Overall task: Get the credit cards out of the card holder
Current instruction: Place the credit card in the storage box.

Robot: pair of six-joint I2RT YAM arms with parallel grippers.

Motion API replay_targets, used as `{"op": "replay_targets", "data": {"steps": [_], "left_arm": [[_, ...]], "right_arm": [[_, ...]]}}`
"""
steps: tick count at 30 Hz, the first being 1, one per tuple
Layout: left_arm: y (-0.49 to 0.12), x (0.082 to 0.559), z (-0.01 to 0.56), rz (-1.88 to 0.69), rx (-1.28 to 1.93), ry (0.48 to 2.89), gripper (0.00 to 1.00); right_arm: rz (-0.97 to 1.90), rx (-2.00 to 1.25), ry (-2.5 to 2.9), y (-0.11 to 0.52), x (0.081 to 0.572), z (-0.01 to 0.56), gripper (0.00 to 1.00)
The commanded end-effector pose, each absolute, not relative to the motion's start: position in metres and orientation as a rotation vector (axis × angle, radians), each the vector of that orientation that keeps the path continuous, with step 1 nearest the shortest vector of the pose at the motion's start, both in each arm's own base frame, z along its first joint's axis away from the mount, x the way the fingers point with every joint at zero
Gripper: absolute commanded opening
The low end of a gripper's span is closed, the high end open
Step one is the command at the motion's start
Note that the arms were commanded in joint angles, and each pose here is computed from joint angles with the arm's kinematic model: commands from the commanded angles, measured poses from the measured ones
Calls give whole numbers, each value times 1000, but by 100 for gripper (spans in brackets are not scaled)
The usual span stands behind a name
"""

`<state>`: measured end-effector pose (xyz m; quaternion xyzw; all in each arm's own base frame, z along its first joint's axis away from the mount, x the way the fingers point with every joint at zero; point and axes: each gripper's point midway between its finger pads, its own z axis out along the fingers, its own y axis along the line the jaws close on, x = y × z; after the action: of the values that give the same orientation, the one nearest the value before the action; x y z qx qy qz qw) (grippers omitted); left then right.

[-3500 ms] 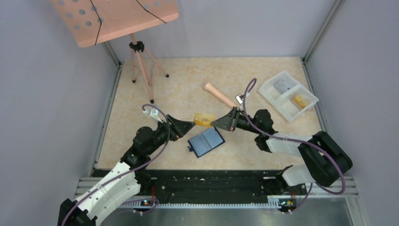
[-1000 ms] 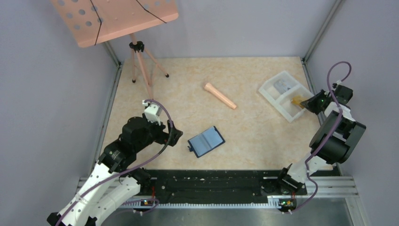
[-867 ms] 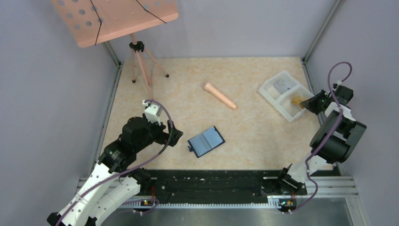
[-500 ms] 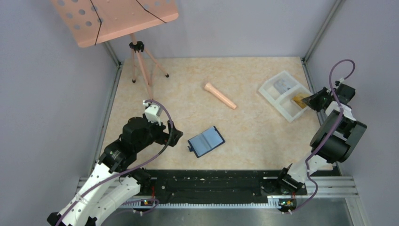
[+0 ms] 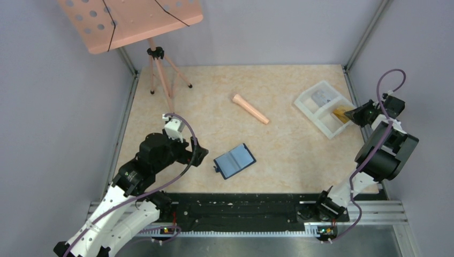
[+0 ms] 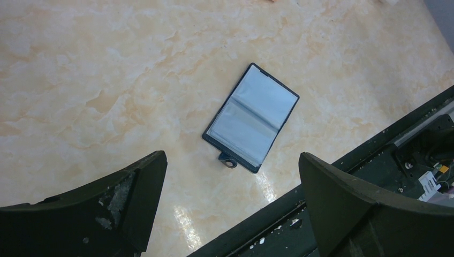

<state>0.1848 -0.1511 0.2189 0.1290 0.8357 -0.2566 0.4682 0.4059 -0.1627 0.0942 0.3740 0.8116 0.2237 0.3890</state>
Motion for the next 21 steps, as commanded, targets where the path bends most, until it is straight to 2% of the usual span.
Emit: {"op": "replay_targets", "data": {"steps": [1, 13, 21], "left_arm": [[-155, 190, 229, -646, 327, 1991, 99], [-155, 190, 231, -650, 325, 1982, 99], [-155, 189, 231, -651, 326, 1980, 99]], "right_arm": [[555, 931, 2019, -178, 419, 109, 0], [546, 997, 1971, -182, 422, 112, 0], [516, 1035, 1970, -186, 421, 108, 4]]}}
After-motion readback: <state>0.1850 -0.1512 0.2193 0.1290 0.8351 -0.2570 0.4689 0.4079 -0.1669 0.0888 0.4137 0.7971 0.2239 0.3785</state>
